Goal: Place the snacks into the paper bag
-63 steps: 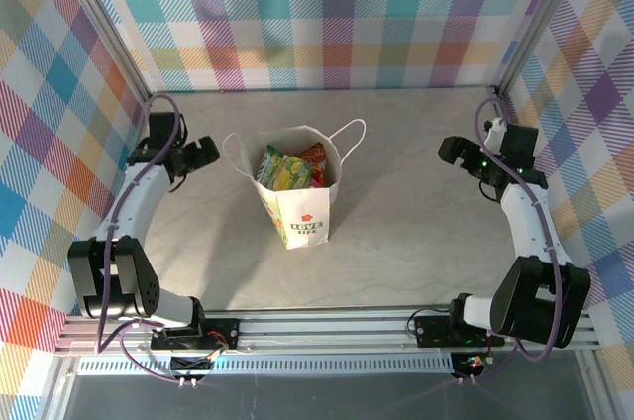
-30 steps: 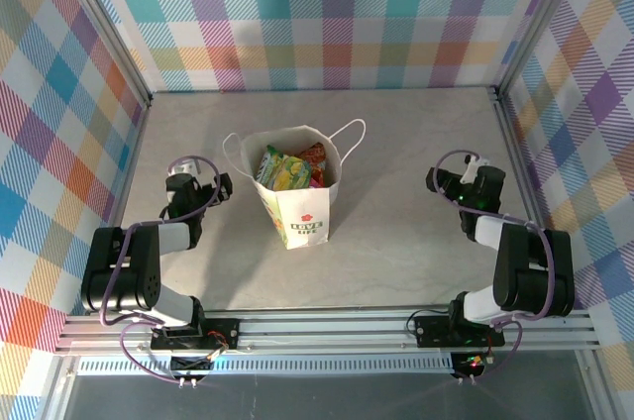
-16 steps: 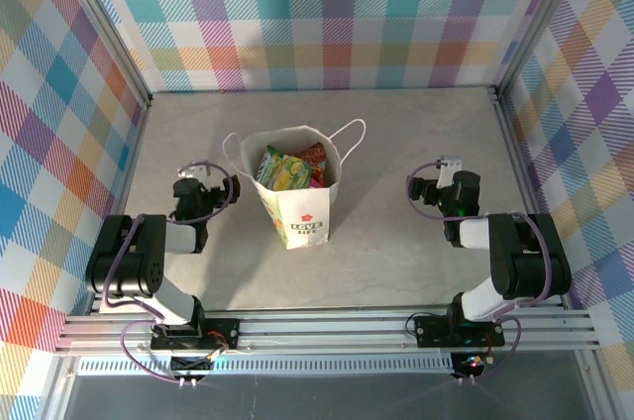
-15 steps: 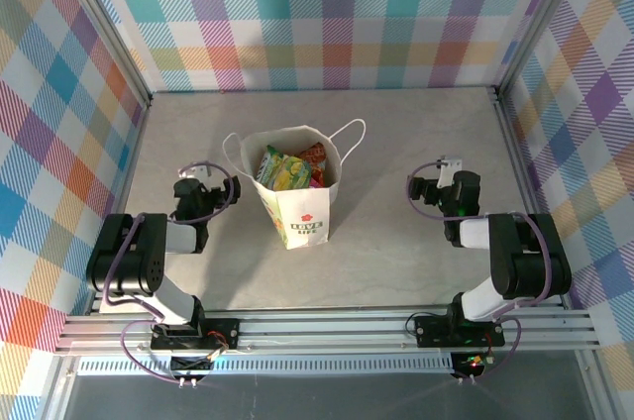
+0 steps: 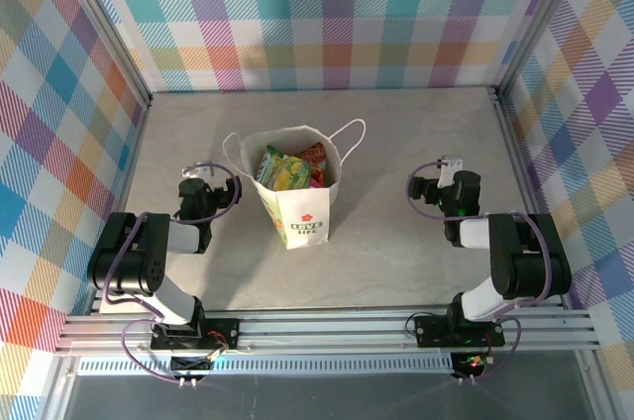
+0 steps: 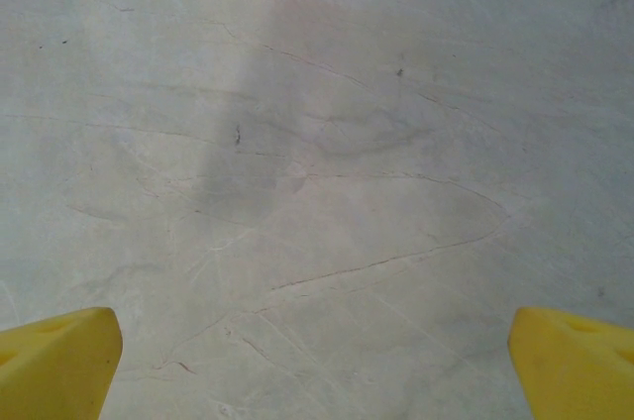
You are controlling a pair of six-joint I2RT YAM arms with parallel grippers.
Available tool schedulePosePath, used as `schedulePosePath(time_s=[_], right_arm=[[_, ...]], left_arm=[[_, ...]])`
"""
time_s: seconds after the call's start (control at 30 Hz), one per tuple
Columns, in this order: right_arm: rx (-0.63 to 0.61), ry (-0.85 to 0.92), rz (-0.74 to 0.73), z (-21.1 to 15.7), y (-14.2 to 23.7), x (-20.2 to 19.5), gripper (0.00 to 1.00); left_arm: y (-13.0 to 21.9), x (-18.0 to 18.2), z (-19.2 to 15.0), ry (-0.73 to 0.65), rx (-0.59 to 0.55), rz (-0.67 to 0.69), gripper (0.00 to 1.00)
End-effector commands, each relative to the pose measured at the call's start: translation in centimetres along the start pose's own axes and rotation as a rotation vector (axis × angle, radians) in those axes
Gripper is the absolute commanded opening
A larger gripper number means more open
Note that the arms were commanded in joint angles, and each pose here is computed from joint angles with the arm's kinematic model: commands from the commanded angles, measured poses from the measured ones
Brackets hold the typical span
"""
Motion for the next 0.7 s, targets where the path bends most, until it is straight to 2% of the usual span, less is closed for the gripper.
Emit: schedulePosePath(time_s=[0.0,0.67], right_arm=[[-0.051,0.019,0.005,1.5,-0.17,0.11,0.99],[-0.054,0.021,0.003,1.52,-0.12,0.11,0.99]], left_arm=[[-0.27,-0.04,1.29,-0.022,-0.038,0.01,1.0],[-0.25,-0.09,1.24,-0.025,-0.037,0.012,1.0]])
Point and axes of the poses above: each hand's point on the last joint's axis, 136 mm out from that joint toward the fingers, its own y axis back along the fingers, its own x axis along the line the jaws close on, z = x × y, the point moved 3 cm from there along y, back along the fingers, and after that the axes turned 7 degrees about -y, right-handed, at the moved point
